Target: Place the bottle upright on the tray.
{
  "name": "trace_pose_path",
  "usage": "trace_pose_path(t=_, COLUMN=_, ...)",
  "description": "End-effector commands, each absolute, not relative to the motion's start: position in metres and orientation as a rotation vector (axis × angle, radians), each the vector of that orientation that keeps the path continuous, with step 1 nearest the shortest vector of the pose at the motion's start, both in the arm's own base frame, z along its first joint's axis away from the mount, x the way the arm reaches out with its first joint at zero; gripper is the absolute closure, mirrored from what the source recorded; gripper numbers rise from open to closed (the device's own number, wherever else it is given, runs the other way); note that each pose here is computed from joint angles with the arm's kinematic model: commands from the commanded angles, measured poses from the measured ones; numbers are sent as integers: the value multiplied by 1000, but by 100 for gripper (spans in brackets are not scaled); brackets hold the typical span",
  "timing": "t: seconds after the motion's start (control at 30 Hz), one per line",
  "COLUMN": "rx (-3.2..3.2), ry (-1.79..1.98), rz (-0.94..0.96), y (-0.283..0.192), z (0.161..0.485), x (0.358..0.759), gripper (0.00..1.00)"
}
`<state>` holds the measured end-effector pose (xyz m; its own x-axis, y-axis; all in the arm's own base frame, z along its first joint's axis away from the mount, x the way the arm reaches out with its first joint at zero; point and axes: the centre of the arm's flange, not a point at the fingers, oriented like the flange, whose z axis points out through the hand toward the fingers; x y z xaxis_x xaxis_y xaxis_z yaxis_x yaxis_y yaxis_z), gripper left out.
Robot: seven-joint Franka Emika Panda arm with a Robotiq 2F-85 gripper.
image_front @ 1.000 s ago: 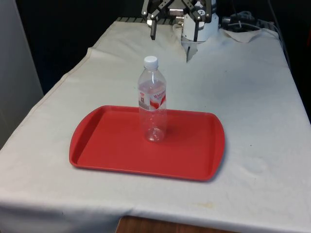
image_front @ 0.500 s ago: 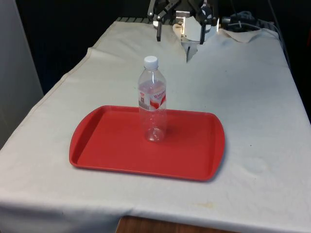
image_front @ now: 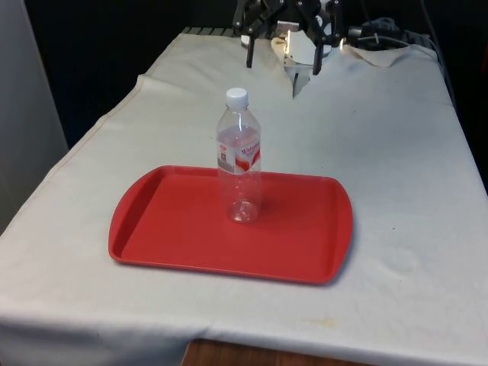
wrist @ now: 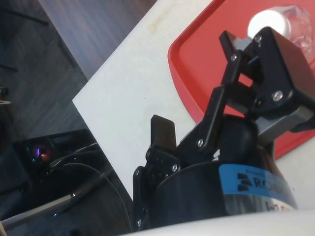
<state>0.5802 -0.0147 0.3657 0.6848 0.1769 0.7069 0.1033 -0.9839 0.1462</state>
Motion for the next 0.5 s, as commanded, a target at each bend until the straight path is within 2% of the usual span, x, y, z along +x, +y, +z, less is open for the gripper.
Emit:
trace_pose_path(t=0.0, rx=2782, ry=243, rz=1153, y=-22, z=356, x=576, gripper=0)
trace_pose_path(t=0.47, rx=2735, ry=311, rz=1189, y=-23, z=376, x=570, gripper=0)
